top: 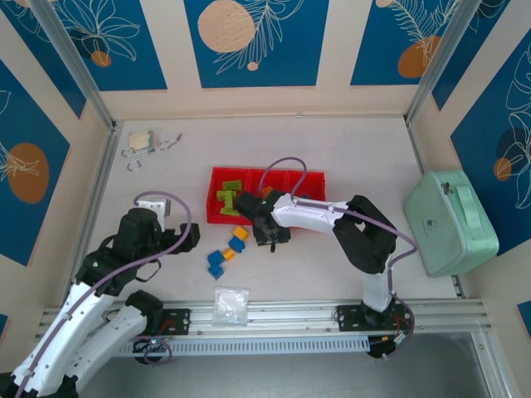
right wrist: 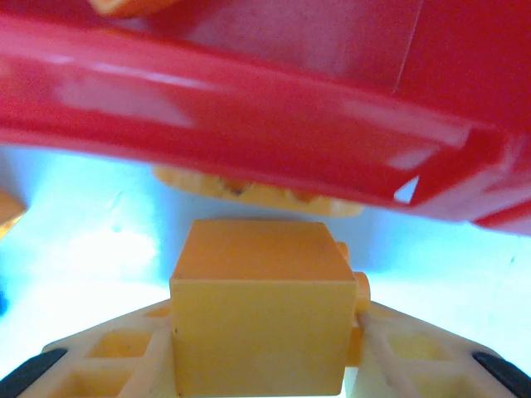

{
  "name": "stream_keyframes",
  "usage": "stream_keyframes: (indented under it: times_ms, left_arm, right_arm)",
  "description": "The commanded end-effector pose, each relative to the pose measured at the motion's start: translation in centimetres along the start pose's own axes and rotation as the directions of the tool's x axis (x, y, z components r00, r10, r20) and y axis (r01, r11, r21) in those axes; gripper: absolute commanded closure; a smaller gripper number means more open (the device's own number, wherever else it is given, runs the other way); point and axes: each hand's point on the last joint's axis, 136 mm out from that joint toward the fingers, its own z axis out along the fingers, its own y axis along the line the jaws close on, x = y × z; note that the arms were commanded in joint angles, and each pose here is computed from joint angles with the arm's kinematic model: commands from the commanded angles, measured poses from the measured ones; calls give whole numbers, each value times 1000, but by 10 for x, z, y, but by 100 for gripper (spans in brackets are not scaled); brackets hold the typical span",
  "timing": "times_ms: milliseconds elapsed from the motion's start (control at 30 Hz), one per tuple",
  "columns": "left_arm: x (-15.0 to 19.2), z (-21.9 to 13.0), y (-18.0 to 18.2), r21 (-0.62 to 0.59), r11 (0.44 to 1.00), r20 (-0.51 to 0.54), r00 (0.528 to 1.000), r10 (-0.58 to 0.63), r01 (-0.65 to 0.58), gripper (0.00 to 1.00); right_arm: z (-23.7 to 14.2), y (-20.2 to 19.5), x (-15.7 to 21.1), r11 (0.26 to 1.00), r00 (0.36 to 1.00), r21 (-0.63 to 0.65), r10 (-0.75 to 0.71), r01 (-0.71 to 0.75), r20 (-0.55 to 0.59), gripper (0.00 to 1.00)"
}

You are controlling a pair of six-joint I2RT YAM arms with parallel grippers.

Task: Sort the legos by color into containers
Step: Pick up the lego from the center of the table, then place the lego in the container.

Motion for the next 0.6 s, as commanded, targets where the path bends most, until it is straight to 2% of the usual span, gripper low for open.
stream_keyframes:
  times_ms: [0, 167, 267, 433, 567]
  left_arm:
    - [-2, -7, 4, -17, 1000, 12, 1000, -7, 8, 1]
    - [0, -14, 8, -28, 999, 23, 999, -29, 30, 1]
    - [0, -20, 10, -36, 999, 25, 999, -28, 29, 1]
    - [0, -27, 19, -73, 996, 46, 998, -51, 54, 1]
    - [0, -31, 26, -103, 992, 66, 995, -73, 80, 1]
  right_arm:
    - [-47, 4, -3, 997, 996, -61, -50, 54, 69, 69]
    - [-97, 12, -26, 980, 983, -180, -46, 78, 178, 70]
    - [-111, 15, -52, 972, 972, -217, -38, 89, 231, 71]
    - [-100, 14, -95, 980, 965, -181, -37, 86, 259, 71]
    - [-82, 20, -121, 976, 972, -201, -38, 87, 231, 73]
